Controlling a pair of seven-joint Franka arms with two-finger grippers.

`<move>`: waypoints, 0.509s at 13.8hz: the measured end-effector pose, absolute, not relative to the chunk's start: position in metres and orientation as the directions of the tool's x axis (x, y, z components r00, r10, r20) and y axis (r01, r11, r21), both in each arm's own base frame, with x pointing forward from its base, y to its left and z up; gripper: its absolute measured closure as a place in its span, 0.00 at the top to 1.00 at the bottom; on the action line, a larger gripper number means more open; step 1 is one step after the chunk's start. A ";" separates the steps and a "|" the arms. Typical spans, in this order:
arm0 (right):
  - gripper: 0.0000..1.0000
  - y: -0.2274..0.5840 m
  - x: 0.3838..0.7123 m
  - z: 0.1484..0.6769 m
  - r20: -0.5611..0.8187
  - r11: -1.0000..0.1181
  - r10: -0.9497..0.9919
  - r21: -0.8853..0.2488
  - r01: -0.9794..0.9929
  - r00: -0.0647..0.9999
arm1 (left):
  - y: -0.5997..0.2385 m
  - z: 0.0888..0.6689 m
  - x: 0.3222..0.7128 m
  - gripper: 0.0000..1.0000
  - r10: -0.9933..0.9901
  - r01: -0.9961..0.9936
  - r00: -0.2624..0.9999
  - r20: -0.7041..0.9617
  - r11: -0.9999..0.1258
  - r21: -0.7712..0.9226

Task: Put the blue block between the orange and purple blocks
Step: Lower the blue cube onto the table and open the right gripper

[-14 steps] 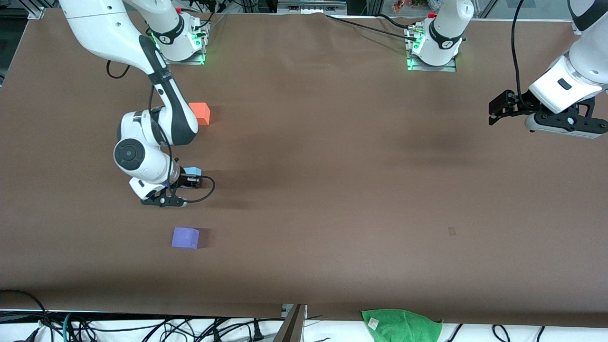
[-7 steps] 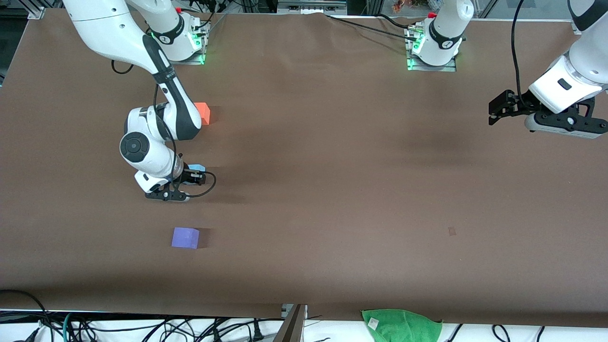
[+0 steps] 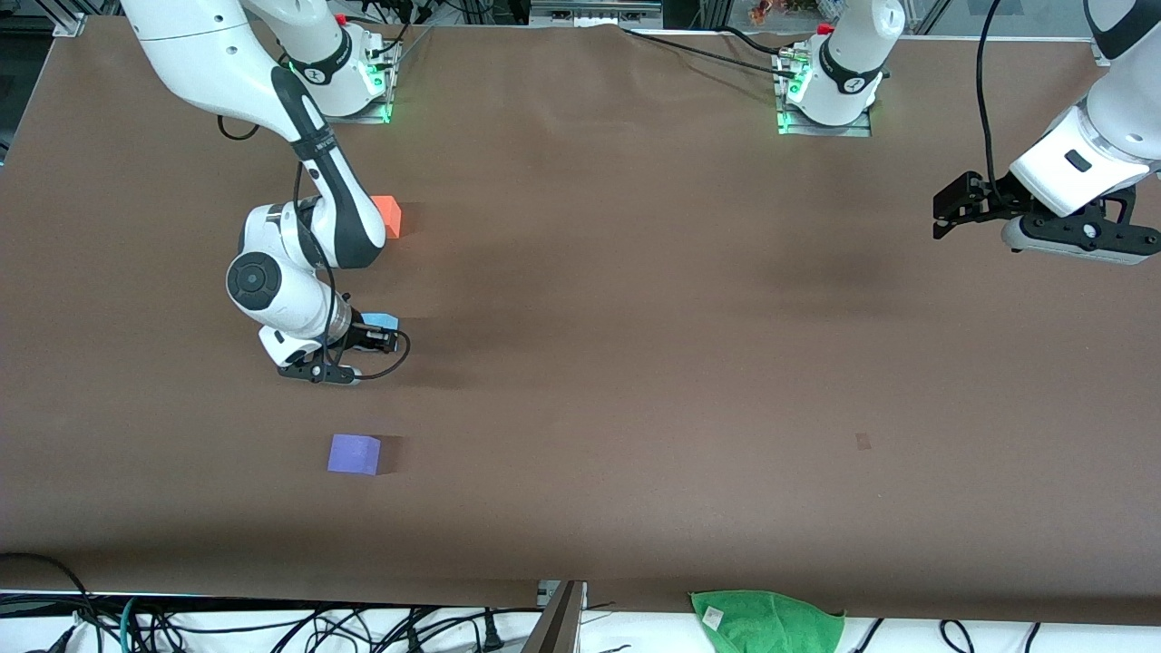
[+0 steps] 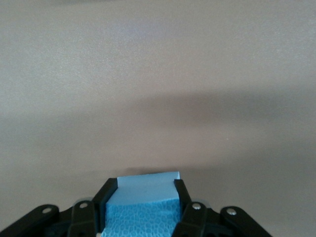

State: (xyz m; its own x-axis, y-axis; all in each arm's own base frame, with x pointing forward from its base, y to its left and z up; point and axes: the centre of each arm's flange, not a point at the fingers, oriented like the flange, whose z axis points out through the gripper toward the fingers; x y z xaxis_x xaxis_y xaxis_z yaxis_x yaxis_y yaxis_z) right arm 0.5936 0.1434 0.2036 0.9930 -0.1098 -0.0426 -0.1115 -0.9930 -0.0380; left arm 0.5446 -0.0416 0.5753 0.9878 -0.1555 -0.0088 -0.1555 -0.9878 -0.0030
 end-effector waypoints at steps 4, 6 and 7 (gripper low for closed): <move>0.62 0.144 0.594 0.204 -0.042 -0.993 -0.110 -0.040 -0.112 0.993 | -0.042 0.575 0.545 1.00 -0.156 -0.156 0.988 -0.009 -0.988 -0.003; 0.83 0.145 0.594 0.206 -0.037 -0.993 -0.111 -0.042 -0.113 0.993 | -0.042 0.575 0.545 1.00 -0.156 -0.156 0.988 -0.009 -0.988 -0.003; 0.92 0.145 0.595 0.208 -0.032 -0.993 -0.111 -0.044 -0.112 0.993 | -0.042 0.575 0.545 1.00 -0.156 -0.156 0.988 -0.009 -0.988 -0.003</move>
